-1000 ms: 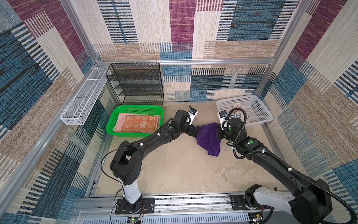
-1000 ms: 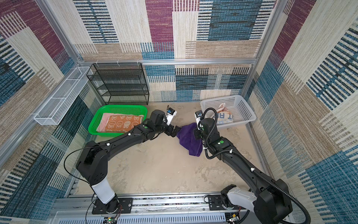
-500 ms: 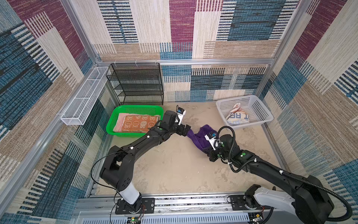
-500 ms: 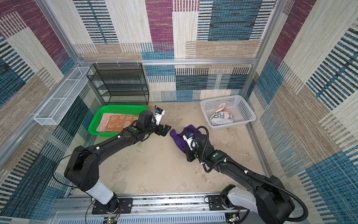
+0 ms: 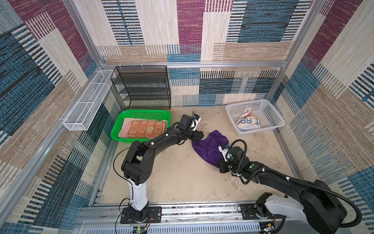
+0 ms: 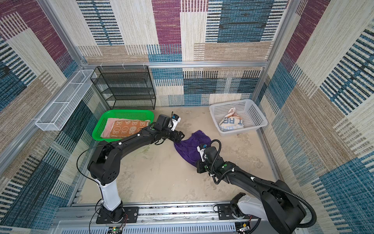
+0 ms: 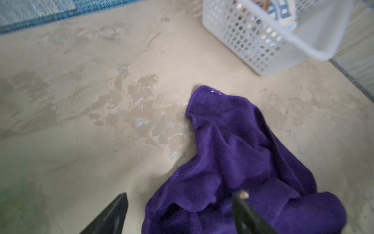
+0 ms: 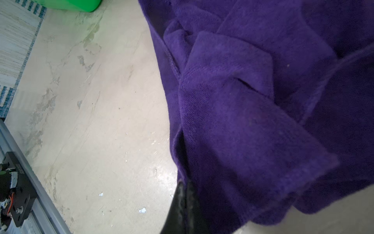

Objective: Fold and stack the towels

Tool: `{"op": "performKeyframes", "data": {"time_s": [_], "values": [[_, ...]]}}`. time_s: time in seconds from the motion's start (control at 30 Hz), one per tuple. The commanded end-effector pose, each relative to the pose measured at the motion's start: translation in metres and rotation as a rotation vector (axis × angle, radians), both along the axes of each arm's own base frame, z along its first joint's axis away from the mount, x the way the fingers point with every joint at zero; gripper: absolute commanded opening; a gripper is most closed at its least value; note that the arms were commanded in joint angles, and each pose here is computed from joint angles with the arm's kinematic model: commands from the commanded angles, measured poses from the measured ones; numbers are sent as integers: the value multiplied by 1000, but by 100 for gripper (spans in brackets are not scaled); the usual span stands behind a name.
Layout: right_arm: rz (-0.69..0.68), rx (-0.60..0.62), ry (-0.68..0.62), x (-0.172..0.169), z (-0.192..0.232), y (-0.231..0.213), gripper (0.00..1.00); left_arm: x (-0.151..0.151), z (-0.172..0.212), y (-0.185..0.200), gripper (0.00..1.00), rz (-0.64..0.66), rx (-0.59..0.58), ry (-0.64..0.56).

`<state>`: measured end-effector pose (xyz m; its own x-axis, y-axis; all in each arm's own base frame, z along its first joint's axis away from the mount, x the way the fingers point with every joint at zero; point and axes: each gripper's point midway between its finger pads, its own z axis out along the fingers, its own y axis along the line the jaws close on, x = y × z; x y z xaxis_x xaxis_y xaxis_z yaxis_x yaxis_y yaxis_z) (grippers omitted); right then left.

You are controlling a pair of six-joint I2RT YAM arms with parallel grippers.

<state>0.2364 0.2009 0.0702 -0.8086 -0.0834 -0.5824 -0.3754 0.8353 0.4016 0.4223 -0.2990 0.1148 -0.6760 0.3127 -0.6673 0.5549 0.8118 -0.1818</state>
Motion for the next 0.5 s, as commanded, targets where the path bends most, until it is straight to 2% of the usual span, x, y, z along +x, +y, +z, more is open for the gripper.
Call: {"op": "performKeyframes", "data": {"time_s": [0.0, 0.13, 0.3, 0.47], "values": [[-59, 10, -58, 12, 10, -4, 0, -7, -24, 33, 80, 181, 101, 115], [-68, 4, -67, 12, 10, -6, 0, -17, -28, 49, 78, 271, 96, 138], [-68, -1, -66, 13, 7, -7, 0, -19, -32, 45, 77, 276, 67, 172], [-69, -1, -69, 14, 8, -6, 0, -16, -51, 36, 61, 279, 78, 249]]}}
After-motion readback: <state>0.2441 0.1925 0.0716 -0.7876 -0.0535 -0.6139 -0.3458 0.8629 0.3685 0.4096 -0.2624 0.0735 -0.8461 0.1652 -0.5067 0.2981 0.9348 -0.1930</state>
